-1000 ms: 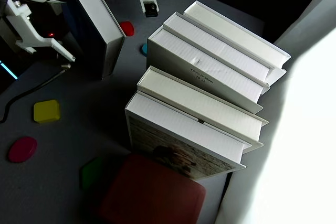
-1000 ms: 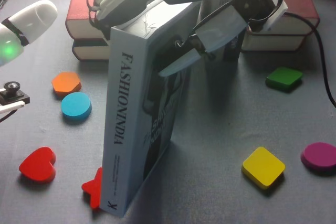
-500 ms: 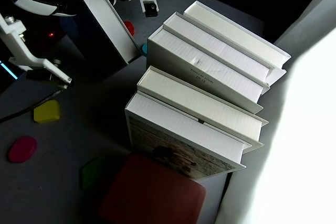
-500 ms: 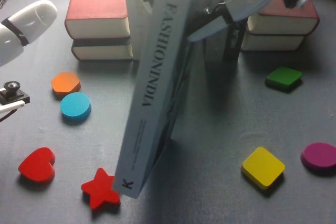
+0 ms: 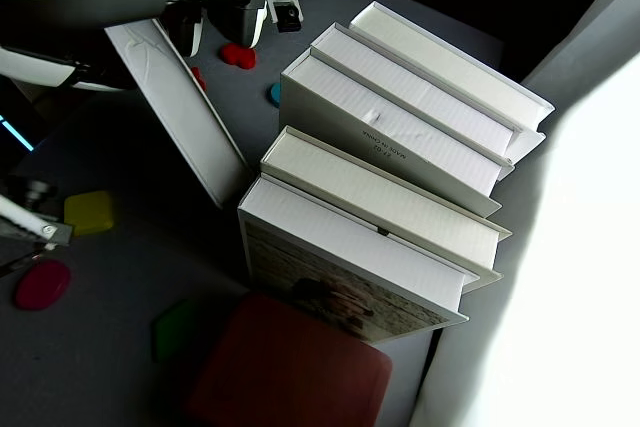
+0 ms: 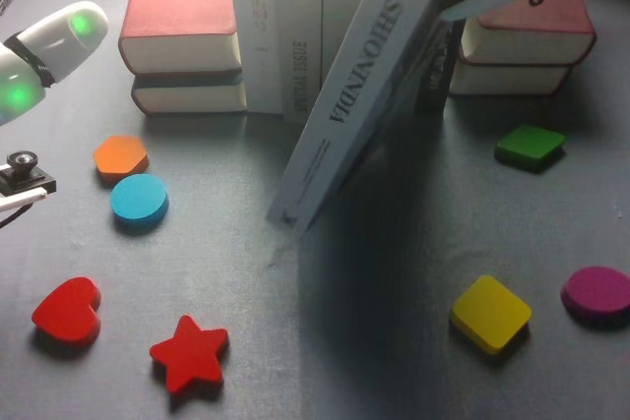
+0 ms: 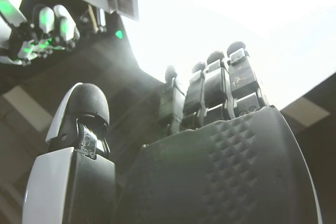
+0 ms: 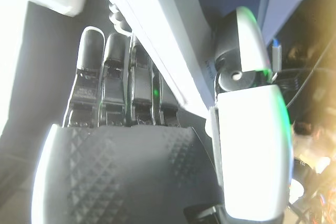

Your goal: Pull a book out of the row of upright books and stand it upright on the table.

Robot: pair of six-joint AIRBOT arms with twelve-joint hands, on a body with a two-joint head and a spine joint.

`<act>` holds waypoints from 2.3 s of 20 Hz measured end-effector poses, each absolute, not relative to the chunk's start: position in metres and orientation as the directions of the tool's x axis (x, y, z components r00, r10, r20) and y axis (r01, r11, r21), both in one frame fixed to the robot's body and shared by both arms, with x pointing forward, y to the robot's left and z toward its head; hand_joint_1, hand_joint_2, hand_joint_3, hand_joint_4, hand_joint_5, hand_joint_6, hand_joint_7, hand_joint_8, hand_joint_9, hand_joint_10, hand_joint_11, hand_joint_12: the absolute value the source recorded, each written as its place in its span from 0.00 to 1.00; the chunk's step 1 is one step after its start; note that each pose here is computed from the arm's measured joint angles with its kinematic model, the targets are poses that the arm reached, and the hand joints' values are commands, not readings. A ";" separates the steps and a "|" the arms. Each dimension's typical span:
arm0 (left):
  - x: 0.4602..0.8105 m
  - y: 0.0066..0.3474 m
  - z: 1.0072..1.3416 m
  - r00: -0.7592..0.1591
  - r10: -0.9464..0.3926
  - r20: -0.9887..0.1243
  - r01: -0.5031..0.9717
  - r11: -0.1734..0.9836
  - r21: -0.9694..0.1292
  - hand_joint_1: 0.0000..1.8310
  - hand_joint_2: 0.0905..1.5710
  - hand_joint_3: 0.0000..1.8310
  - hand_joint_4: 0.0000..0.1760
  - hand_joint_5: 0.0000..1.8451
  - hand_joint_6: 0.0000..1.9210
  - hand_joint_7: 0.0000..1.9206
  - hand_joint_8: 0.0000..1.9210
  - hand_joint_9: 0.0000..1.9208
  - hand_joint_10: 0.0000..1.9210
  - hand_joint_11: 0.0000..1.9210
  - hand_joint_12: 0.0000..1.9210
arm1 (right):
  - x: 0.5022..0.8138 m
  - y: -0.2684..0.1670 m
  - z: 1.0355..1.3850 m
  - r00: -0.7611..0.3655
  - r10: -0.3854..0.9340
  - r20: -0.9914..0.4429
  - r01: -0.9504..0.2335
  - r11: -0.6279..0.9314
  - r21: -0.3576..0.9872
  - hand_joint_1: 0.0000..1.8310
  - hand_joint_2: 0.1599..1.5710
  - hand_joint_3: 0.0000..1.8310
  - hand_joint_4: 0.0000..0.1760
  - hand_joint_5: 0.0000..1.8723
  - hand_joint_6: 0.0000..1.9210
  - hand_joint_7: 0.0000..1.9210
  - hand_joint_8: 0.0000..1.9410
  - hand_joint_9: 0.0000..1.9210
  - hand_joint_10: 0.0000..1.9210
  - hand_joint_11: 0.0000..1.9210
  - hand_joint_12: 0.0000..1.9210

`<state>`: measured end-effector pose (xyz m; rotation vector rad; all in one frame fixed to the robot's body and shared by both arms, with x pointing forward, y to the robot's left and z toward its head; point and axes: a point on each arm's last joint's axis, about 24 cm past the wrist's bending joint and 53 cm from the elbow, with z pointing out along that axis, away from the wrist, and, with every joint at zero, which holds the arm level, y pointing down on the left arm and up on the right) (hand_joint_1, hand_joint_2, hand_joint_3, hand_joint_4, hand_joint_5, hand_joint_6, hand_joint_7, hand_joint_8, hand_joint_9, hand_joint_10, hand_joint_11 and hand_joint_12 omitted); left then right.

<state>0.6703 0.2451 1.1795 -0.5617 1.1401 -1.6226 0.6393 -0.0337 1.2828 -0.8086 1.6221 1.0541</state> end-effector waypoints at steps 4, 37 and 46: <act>0.671 0.248 1.180 -0.353 -0.920 -0.167 0.474 -0.022 -0.880 0.20 0.85 0.00 0.60 0.02 0.00 0.00 0.00 0.00 0.00 0.03 0.02 | 0.636 -0.022 1.279 -0.268 -0.041 -0.963 -0.896 0.378 0.233 0.62 0.81 0.00 0.00 0.41 0.73 0.21 0.78 0.05 0.84 0.00 1.00; 0.668 0.249 1.176 -0.350 -0.924 -0.153 0.467 -0.030 -0.884 0.22 0.83 0.00 0.48 0.04 0.01 0.00 0.00 0.00 0.00 0.00 0.00 | 0.646 -0.043 1.288 -0.318 0.118 -0.941 -0.862 0.378 0.338 0.25 0.66 0.03 0.20 0.00 0.00 0.00 0.00 0.00 0.00 0.00 0.00; 0.666 0.253 1.176 -0.341 -0.930 -0.141 0.470 -0.039 -0.882 0.20 0.83 0.00 0.54 0.03 0.00 0.00 0.00 0.00 0.00 0.00 0.00 | 0.675 -0.146 1.303 -0.262 0.469 -0.843 -0.712 0.496 0.497 0.08 0.84 0.00 0.00 0.00 0.00 0.00 0.00 0.00 0.00 0.00 0.13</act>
